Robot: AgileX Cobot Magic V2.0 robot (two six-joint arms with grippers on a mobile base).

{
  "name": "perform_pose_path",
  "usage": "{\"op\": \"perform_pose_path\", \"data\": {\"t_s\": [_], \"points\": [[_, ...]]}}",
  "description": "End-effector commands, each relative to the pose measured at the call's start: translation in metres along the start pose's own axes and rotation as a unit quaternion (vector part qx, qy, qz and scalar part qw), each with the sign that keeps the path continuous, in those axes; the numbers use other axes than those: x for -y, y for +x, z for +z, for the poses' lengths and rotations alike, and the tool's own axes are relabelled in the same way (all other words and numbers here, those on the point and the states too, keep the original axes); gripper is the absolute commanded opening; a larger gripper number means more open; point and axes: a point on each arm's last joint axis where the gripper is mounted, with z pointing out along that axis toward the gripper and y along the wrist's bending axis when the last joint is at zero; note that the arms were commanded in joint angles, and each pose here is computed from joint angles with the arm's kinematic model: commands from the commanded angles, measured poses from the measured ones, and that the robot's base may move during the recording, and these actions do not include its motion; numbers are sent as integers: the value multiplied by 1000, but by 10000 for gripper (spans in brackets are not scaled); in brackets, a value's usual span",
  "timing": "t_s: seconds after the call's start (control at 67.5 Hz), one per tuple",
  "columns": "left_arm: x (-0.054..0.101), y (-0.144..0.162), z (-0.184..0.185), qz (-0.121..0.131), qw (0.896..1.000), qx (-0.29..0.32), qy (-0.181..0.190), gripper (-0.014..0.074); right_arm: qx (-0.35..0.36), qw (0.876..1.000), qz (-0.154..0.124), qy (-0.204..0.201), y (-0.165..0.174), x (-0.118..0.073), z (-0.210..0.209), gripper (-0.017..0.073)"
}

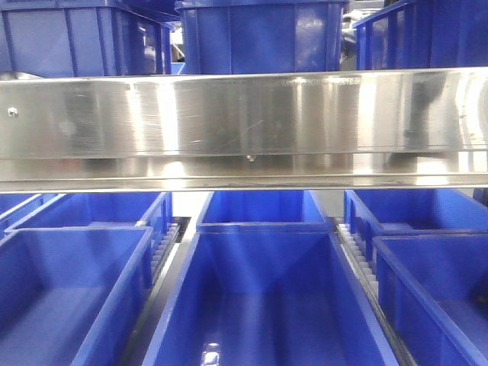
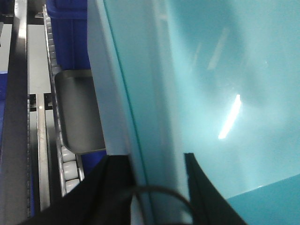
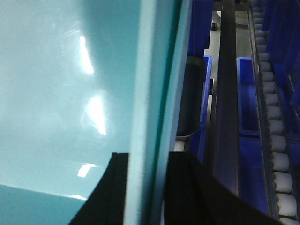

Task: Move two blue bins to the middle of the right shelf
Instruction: 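Drive the base back and turn away from the shelf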

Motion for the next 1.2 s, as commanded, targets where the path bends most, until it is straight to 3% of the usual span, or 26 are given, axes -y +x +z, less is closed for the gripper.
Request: {"op": "perform_pose_path", "data": {"t_s": [0.0, 1.185], "points": [[12, -12, -14, -9, 997, 56, 43, -111, 61, 998, 1, -20, -12, -6, -11, -154], [12, -12, -13, -9, 998, 55, 43, -111, 63, 998, 1, -20, -13, -6, -11, -154]]}}
